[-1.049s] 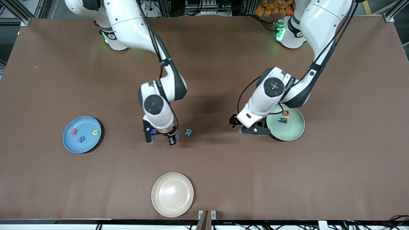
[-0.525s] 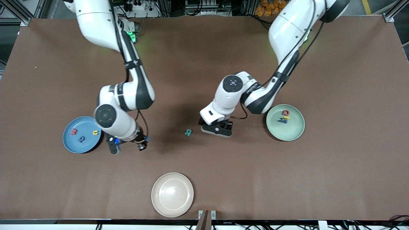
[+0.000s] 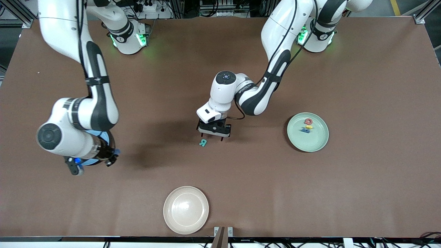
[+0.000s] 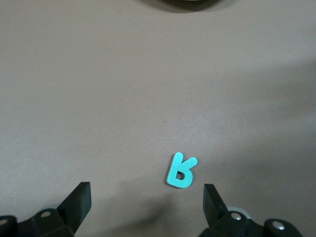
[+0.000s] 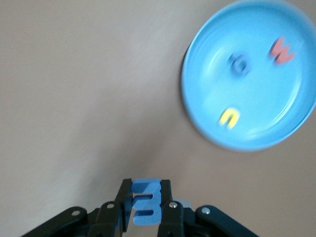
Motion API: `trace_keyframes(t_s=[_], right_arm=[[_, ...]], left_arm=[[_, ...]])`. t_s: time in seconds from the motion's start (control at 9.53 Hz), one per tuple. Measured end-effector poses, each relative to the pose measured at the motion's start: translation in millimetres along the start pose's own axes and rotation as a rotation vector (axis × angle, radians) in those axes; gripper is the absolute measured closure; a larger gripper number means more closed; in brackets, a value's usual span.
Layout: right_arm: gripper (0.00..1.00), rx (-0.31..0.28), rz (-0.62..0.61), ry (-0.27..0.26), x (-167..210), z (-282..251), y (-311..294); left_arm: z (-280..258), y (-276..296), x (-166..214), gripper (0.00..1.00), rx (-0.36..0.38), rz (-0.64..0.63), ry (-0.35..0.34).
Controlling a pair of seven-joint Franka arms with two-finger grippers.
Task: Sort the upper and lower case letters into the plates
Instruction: 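Place the blue m in the blue plate while the left gripper reaches the k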
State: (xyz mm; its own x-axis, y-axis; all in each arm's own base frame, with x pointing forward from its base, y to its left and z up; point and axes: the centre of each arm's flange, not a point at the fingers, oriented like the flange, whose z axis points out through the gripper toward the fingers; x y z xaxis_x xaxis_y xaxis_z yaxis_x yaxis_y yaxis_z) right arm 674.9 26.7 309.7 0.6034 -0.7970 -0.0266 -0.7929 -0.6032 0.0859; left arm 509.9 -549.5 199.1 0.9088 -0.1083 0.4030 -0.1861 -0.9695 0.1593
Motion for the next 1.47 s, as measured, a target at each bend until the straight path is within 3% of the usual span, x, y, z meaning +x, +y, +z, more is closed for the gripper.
trace_keyframes(t_s=[0.21,0.52,0.84,0.94,1.05,1.36,1.47], right_arm=[[0.73,-0.058,-0.090,-0.006,42,4,63],[0.70,-0.080,-0.080,-0.065,79,24,128],[0.32,-0.076,-0.116,-0.082,67,30,118],[0.13,-0.060,-0.164,-0.094,62,29,113],[0.01,-0.034,-0.229,-0.109,64,23,116],[0.00,0.055,-0.465,-0.146,84,-39,167],[0.00,0.084,-0.537,-0.137,80,-70,179]], left_arm=[[4,5,7,0.00,-0.014,-0.002,0.022],[20,0,2,0.00,-0.002,0.015,0.038],[30,3,-9,0.00,0.001,0.036,0.046],[31,2,-9,0.00,0.002,0.036,0.047],[32,3,-8,0.00,-0.006,0.037,0.054],[31,12,-10,0.00,-0.028,0.067,0.097],[32,15,-12,0.00,-0.024,0.088,0.104]])
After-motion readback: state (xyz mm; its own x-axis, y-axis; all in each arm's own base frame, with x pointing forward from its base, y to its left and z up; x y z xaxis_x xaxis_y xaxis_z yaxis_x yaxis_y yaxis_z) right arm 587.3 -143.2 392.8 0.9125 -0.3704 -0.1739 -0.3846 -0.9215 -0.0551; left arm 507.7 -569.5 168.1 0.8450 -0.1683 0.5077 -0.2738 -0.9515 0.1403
